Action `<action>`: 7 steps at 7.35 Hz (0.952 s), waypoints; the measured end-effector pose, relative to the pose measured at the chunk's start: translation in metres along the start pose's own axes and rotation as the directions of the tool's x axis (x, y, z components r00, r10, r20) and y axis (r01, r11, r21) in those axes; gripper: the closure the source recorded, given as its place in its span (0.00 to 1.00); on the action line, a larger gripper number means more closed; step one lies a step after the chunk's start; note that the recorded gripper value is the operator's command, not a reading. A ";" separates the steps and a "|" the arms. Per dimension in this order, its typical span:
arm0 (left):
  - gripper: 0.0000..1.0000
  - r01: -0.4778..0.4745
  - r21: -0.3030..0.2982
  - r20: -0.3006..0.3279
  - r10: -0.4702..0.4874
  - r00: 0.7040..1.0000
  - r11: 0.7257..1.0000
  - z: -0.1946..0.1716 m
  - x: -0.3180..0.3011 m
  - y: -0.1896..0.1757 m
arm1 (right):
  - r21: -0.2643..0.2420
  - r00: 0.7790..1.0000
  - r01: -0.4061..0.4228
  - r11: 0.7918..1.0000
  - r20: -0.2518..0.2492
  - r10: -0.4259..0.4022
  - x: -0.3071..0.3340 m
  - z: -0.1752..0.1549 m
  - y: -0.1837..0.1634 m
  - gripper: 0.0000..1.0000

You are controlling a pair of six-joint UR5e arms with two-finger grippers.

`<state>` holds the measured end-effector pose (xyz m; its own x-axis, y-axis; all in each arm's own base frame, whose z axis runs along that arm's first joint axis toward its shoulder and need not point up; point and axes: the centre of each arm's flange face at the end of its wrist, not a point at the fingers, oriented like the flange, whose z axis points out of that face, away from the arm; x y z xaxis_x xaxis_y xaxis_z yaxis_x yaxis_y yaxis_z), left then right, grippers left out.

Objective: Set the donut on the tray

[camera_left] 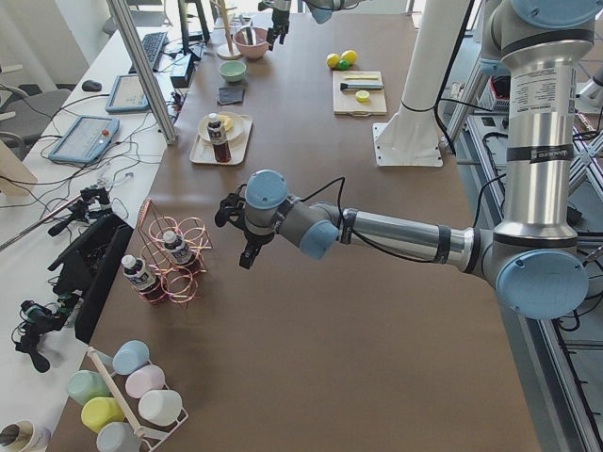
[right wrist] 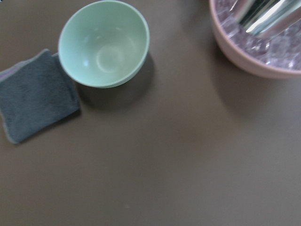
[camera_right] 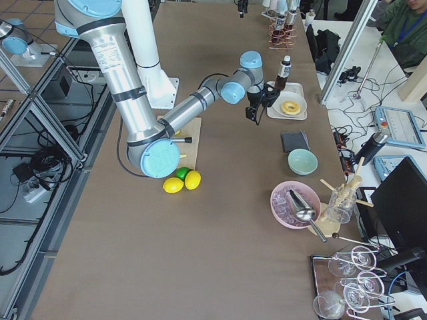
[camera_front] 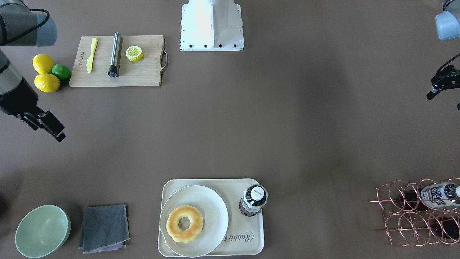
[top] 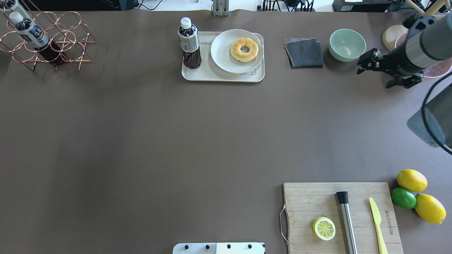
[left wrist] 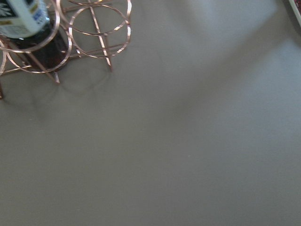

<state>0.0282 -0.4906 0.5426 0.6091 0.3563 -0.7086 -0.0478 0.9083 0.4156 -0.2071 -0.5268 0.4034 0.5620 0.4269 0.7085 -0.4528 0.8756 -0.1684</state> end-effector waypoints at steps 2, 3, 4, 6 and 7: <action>0.01 -0.052 -0.066 0.060 0.056 0.997 0.996 -0.023 -0.078 0.028 | -0.009 0.970 0.213 0.977 -0.116 -0.213 0.119 -0.011 -0.040 0.00; 0.01 -0.047 -0.120 0.076 0.056 0.996 0.992 -0.035 -0.108 0.041 | -0.057 0.933 0.302 0.952 -0.186 -0.307 0.169 -0.025 -0.060 0.00; 0.01 -0.009 -0.163 0.084 0.023 0.996 0.987 -0.041 -0.129 0.055 | -0.123 0.891 0.371 0.920 -0.232 -0.390 0.213 -0.041 -0.079 0.00; 0.01 0.078 -0.224 0.077 -0.062 0.995 0.972 -0.031 -0.160 0.087 | -0.242 0.848 0.426 0.872 -0.229 -0.478 0.298 -0.052 -0.093 0.00; 0.01 0.095 -0.232 0.075 -0.080 0.994 0.968 -0.027 -0.168 0.095 | -0.271 0.855 0.411 0.870 -0.216 -0.471 0.323 -0.048 -0.090 0.00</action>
<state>-0.1002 -0.4585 0.6853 0.6687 0.2652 -0.6946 -0.1721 0.9641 0.2023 0.0484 -0.4568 0.6147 0.8433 0.0013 0.5374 0.0245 0.9989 -0.0409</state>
